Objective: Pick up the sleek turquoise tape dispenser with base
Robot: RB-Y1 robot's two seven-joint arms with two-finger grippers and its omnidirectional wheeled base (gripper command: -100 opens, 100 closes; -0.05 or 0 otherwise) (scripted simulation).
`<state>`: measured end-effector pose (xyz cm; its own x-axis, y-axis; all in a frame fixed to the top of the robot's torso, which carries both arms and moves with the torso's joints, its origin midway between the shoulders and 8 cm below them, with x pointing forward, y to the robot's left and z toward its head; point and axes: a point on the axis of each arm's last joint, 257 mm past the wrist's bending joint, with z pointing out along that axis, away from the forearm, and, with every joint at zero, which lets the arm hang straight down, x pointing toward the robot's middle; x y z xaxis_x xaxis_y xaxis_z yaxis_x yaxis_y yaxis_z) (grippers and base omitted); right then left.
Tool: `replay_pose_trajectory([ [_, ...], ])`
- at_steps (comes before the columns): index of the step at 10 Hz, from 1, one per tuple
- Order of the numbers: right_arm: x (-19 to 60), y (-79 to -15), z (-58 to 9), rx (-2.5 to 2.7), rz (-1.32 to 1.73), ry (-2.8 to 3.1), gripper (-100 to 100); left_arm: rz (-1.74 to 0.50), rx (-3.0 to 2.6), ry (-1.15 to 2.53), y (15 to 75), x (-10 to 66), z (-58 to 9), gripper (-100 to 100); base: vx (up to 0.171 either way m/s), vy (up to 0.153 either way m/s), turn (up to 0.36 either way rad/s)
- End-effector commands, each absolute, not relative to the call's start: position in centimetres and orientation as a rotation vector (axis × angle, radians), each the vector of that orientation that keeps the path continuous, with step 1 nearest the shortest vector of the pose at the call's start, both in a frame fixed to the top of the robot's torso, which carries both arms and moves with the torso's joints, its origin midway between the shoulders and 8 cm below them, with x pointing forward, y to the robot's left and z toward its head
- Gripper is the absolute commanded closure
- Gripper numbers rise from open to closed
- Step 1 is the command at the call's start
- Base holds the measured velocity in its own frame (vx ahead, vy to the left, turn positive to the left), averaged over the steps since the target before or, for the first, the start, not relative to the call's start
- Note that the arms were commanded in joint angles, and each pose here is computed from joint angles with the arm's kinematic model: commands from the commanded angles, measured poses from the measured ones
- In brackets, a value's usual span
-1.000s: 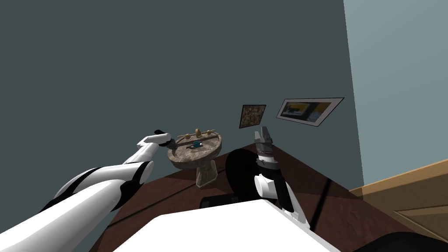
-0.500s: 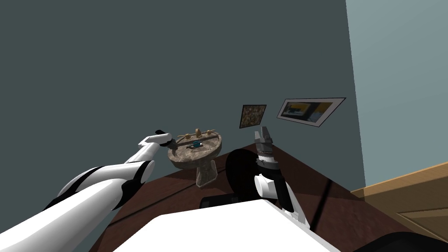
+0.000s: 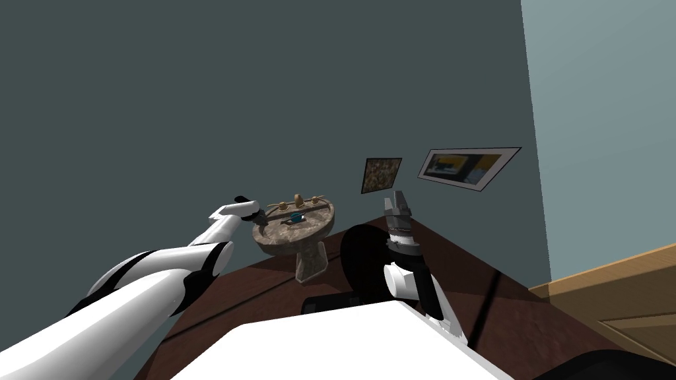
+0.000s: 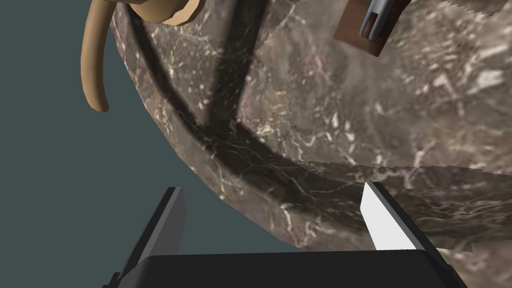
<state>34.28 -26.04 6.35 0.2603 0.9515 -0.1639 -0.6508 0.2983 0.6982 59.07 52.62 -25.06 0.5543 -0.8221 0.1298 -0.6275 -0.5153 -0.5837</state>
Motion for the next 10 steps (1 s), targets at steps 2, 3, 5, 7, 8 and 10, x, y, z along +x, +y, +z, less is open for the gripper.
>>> replay_pose_trajectory([
  [2,34.3,-26.0,6.3,0.562,1.165,0.638,0,-0.545,-2.314,1.168,52.6,59.1,-25.1,-100,0.004,-0.005,0.002],
  [3,34.3,-26.0,6.3,0.562,1.165,0.638,0,-0.519,-2.289,1.141,54.8,58.6,-24.0,-100,-0.022,-0.021,0.045],
  [5,34.3,-26.0,6.3,0.563,1.165,0.638,0,-0.489,-2.264,1.108,57.2,58.0,-22.9,-100,-0.039,-0.052,0.010],
  [7,34.3,-26.0,6.3,0.563,1.166,0.638,0,-0.478,-2.256,1.095,58.1,57.7,-22.4,-100,-0.039,-0.072,-0.042],
  [8,34.3,-26.0,6.3,0.563,1.166,0.638,0,-0.478,-2.256,1.095,58.1,57.7,-22.4,-100,-0.019,-0.036,0.031],
  [10,34.3,-26.0,6.3,0.562,1.166,0.638,0,-0.467,-2.247,1.082,59.0,57.4,-22.0,-100,-0.011,-0.033,-0.055],
])
